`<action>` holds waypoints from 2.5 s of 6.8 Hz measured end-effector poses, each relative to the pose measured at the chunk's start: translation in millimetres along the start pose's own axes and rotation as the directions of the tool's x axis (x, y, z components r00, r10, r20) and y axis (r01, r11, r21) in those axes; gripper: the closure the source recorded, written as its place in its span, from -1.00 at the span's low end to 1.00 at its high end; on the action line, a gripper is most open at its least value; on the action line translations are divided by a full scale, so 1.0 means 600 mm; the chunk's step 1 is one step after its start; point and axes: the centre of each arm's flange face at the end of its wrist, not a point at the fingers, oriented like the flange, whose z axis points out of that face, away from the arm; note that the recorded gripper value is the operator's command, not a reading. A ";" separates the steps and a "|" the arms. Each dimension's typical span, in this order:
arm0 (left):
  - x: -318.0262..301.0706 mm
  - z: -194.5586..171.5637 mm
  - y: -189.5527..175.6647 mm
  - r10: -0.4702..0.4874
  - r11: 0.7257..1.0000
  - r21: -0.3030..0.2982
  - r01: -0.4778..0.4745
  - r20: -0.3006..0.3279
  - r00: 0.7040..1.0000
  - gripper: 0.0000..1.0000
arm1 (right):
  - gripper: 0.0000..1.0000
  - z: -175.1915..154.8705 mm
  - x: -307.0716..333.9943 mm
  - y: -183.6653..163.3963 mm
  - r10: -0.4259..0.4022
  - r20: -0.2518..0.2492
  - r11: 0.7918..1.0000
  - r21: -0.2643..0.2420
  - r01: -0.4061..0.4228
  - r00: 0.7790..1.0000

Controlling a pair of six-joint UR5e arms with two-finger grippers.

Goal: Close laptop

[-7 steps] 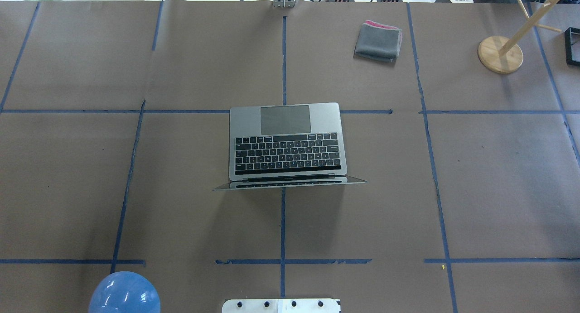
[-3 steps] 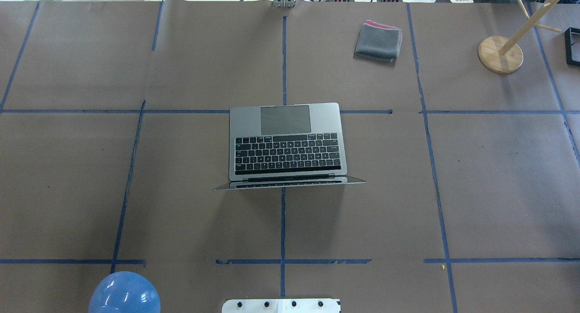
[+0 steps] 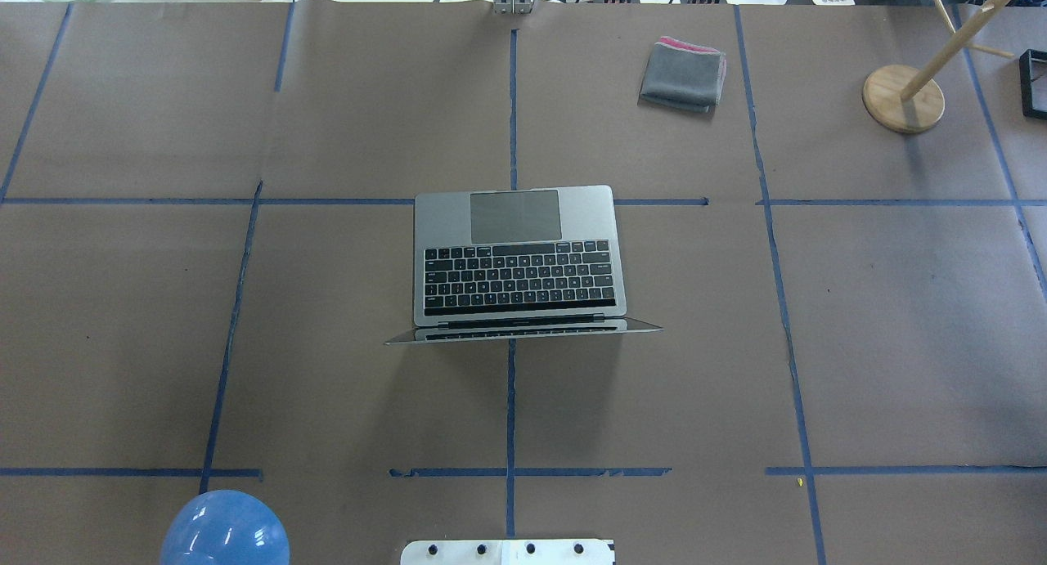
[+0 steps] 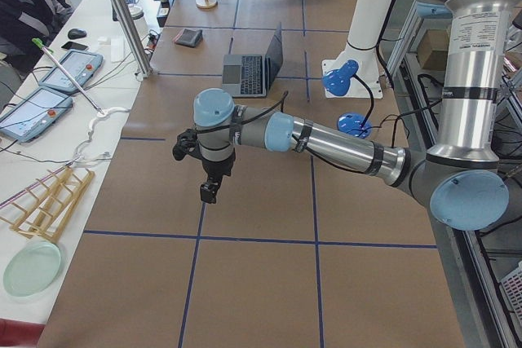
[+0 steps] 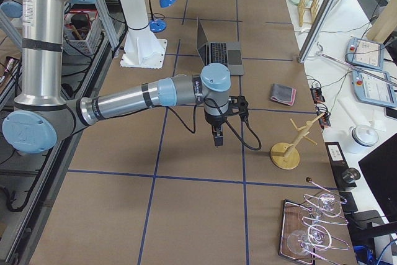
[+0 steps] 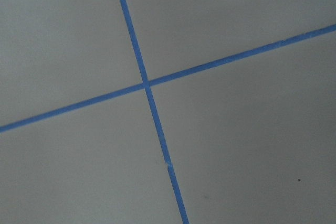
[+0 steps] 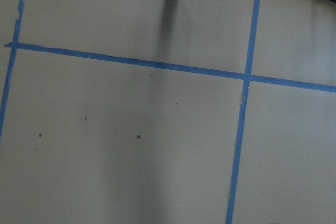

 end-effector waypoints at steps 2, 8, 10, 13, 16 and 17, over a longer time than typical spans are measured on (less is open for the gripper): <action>0.085 0.009 -0.061 -0.061 0.998 0.023 0.062 -0.045 0.997 -1.00 | -0.99 -0.007 -0.059 -0.018 0.017 0.039 1.000 0.007 -0.017 0.999; 0.457 0.160 -0.091 -0.079 0.996 0.009 0.087 -0.317 0.945 -1.00 | -0.68 0.038 -0.323 -0.005 0.101 0.256 0.987 0.097 -0.129 0.961; 0.576 0.193 -0.056 -0.125 0.992 -0.039 0.119 -0.430 0.894 -1.00 | -0.66 0.070 -0.353 0.047 0.083 0.331 0.989 0.088 -0.118 0.940; 0.732 0.214 -0.021 -0.138 0.989 -0.120 0.086 -0.543 0.828 -0.83 | -0.41 0.116 -0.409 0.129 0.031 0.427 0.994 0.078 -0.071 0.904; 0.812 0.212 0.003 -0.088 0.990 -0.143 0.003 -0.595 0.799 0.33 | 0.25 0.168 -0.504 0.189 -0.020 0.461 0.996 0.085 -0.021 0.887; 0.823 0.201 0.011 -0.080 0.988 -0.153 -0.019 -0.614 0.785 0.78 | 0.39 0.177 -0.535 0.210 -0.033 0.468 0.996 0.085 -0.008 0.883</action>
